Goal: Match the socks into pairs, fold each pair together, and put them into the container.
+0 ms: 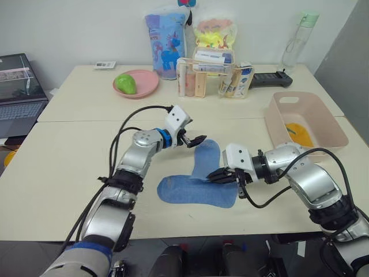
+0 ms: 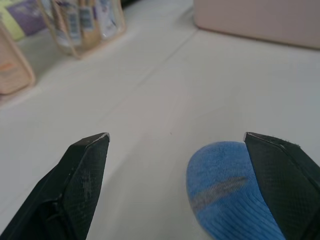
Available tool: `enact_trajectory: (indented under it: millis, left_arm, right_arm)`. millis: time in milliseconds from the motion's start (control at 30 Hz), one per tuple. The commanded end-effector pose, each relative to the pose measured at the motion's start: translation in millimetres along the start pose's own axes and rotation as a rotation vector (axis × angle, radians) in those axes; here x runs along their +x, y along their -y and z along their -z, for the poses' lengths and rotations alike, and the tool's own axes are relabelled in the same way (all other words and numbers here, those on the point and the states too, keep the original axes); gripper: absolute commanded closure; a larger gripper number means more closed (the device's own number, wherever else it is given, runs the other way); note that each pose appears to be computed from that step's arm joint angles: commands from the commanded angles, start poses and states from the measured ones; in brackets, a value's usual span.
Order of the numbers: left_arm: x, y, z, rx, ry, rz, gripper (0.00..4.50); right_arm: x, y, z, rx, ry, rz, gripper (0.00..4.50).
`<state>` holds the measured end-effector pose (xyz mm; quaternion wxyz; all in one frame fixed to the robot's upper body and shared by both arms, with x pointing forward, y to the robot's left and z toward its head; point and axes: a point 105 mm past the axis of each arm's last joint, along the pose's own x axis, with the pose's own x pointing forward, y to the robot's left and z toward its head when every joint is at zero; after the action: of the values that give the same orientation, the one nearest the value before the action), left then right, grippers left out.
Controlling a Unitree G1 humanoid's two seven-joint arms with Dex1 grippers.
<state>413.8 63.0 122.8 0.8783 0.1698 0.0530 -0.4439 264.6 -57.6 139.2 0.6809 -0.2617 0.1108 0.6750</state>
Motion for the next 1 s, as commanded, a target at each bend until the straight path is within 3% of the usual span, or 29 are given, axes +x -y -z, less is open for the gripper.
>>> enact_trajectory:
  millis: [33, 67, 167, 400, 533, 767, 933, 1000]
  left_arm:
    - [10.2, 4.0, 7.1, 0.069, -0.061, 0.04, 0.0]
    - [12.2, 4.9, 15.0, 0.074, -0.098, 0.041, 0.0]
    - [13.6, 9.3, 28.2, 0.086, -0.146, 0.065, 0.89]
    - [9.0, 7.4, 30.9, 0.062, -0.12, 0.061, 3.16]
    - [-4.0, -7.0, 31.4, 0.06, -0.095, -0.015, 4.36]
    - [-44.1, -28.9, 27.8, 0.035, -0.01, -0.194, 4.47]
    - [-65.7, -22.6, 21.7, -0.153, 0.111, -0.438, 4.47]
    - [-71.5, -17.2, 26.9, -0.22, 0.117, -0.535, 4.47]
  right_arm:
    - [-2.1, -3.2, -8.9, -0.024, 0.013, -0.002, 4.47]
    - [-1.4, -3.9, -8.8, -0.02, 0.015, -0.002, 4.47]
    - [-0.2, -5.6, -8.9, -0.013, 0.019, 0.0, 4.5]
    - [-2.6, -4.6, -6.1, -0.013, 0.015, 0.012, 4.5]
    - [-8.0, 3.2, 5.1, -0.052, -0.044, 0.051, 4.5]
    - [-25.7, 40.1, 21.9, -0.193, -0.135, 0.22, 4.5]
    - [-40.5, 68.4, 54.1, -0.295, -0.273, 0.273, 4.5]
    - [-40.7, 78.3, 61.0, -0.303, -0.266, 0.281, 4.5]
